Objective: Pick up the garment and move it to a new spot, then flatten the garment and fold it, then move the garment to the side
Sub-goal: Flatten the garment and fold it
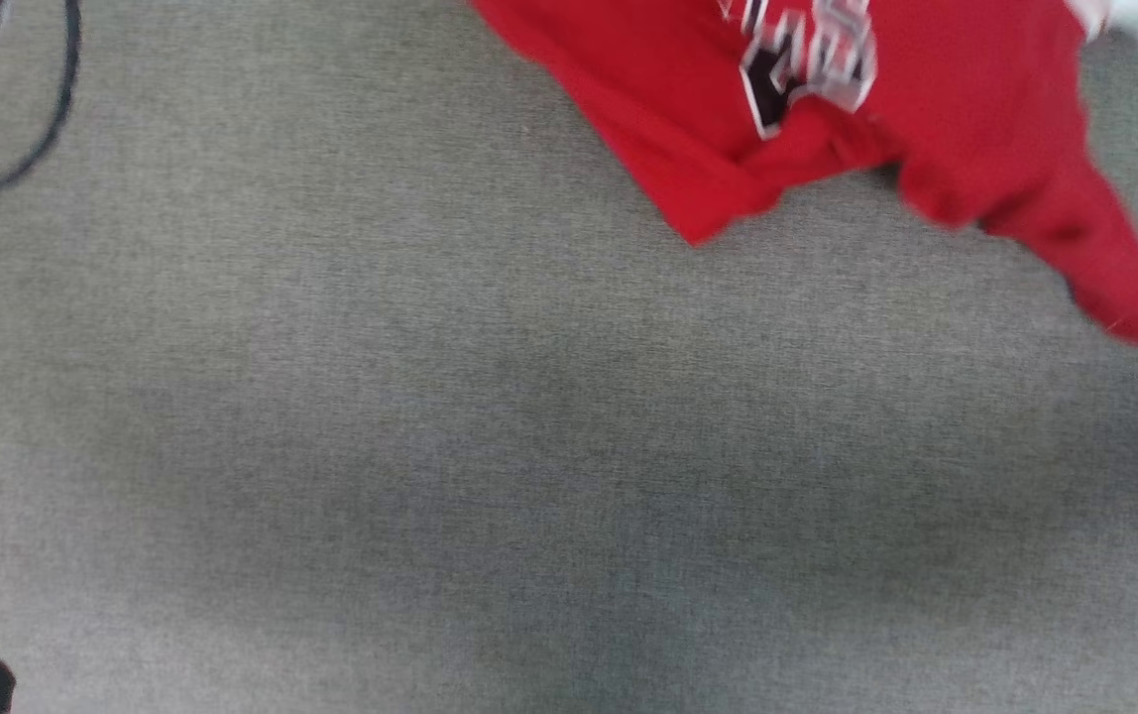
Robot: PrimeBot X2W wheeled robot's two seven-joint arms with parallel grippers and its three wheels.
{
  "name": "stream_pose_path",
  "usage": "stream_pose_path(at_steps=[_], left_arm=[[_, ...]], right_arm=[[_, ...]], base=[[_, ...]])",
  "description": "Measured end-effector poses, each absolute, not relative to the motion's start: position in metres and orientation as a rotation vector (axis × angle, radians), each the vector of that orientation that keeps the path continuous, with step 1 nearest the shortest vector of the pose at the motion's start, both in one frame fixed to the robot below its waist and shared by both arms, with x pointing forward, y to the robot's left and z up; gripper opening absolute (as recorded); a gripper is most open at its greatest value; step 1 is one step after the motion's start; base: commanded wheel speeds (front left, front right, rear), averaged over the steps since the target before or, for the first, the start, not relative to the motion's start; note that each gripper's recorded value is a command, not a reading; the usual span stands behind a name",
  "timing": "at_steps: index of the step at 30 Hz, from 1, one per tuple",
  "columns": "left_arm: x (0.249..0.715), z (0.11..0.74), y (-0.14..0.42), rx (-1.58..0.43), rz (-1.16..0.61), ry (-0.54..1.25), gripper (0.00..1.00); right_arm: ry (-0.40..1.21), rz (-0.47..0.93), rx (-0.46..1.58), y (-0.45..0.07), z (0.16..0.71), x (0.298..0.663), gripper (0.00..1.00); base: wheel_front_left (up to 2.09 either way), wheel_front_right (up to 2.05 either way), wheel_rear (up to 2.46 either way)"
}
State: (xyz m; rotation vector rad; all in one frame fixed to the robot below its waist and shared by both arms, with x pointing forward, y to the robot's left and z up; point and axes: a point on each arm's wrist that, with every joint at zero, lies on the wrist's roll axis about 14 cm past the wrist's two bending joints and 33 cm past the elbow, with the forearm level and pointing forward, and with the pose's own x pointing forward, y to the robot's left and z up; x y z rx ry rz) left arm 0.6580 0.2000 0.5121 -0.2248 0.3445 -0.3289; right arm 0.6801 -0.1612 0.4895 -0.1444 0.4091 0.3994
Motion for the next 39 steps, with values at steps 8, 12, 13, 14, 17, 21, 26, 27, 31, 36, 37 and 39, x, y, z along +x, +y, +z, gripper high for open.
stream_pose_path(at_steps=[8, 12, 13, 14, 17, 21, 26, 27, 31, 36, 37, 39], left_arm=[[0.715, 0.629, 0.209, -0.279, -0.236, -0.095, 0.0], [0.722, 0.697, 0.206, -0.369, -0.222, -0.304, 0.0], [0.721, 0.715, 0.205, -0.406, -0.225, -0.35, 0.0], [0.719, 0.732, 0.201, -0.438, -0.237, -0.39, 0.0], [0.714, 0.75, 0.192, -0.469, -0.271, -0.415, 0.0], [0.713, 0.707, 0.175, -0.475, -0.309, -0.255, 0.0], [0.692, 0.637, 0.161, -0.501, -0.348, -0.097, 0.0], [0.675, 0.609, 0.161, -0.548, -0.349, -0.055, 0.0], [0.642, 0.565, 0.164, -0.613, -0.34, 0.019, 0.0], [0.576, 0.513, 0.158, -0.736, -0.34, 0.144, 0.0], [0.562, 0.504, 0.156, -0.746, -0.342, 0.173, 0.0], [0.537, 0.491, 0.156, -0.774, -0.333, 0.212, 0.0]], right_arm=[[-0.084, 0.169, -0.005, -0.203, 0.622, 0.732, 0.0], [-0.319, 0.082, 0.036, -0.22, 0.7, 0.734, 0.0], [-0.361, 0.067, 0.04, -0.223, 0.715, 0.733, 0.0], [-0.394, 0.054, 0.042, -0.225, 0.728, 0.731, 0.0], [-0.444, 0.031, 0.038, -0.228, 0.753, 0.727, 0.0], [-0.376, 0.035, -0.004, -0.222, 0.73, 0.73, 0.0], [-0.241, 0.054, -0.02, -0.216, 0.654, 0.725, 0.0], [-0.182, 0.071, -0.018, -0.212, 0.62, 0.716, 0.0], [-0.101, 0.106, -0.009, -0.203, 0.574, 0.695, 0.0], [-0.004, 0.174, 0.015, -0.198, 0.519, 0.645, 0.0], [0.011, 0.189, 0.032, -0.197, 0.513, 0.634, 0.0], [0.056, 0.195, 0.06, -0.204, 0.498, 0.61, 0.0]], base=[[0.0, 0.0, 0.0], [0.0, 0.0, 0.0], [0.0, 0.0, 0.0], [0.0, 0.0, 0.0], [0.0, 0.0, 0.0], [0.0, 0.0, 0.0], [0.0, 0.0, 0.0], [0.0, 0.0, 0.0], [0.0, 0.0, 0.0], [0.0, 0.0, 0.0], [0.0, 0.0, 0.0], [0.0, 0.0, 0.0]])
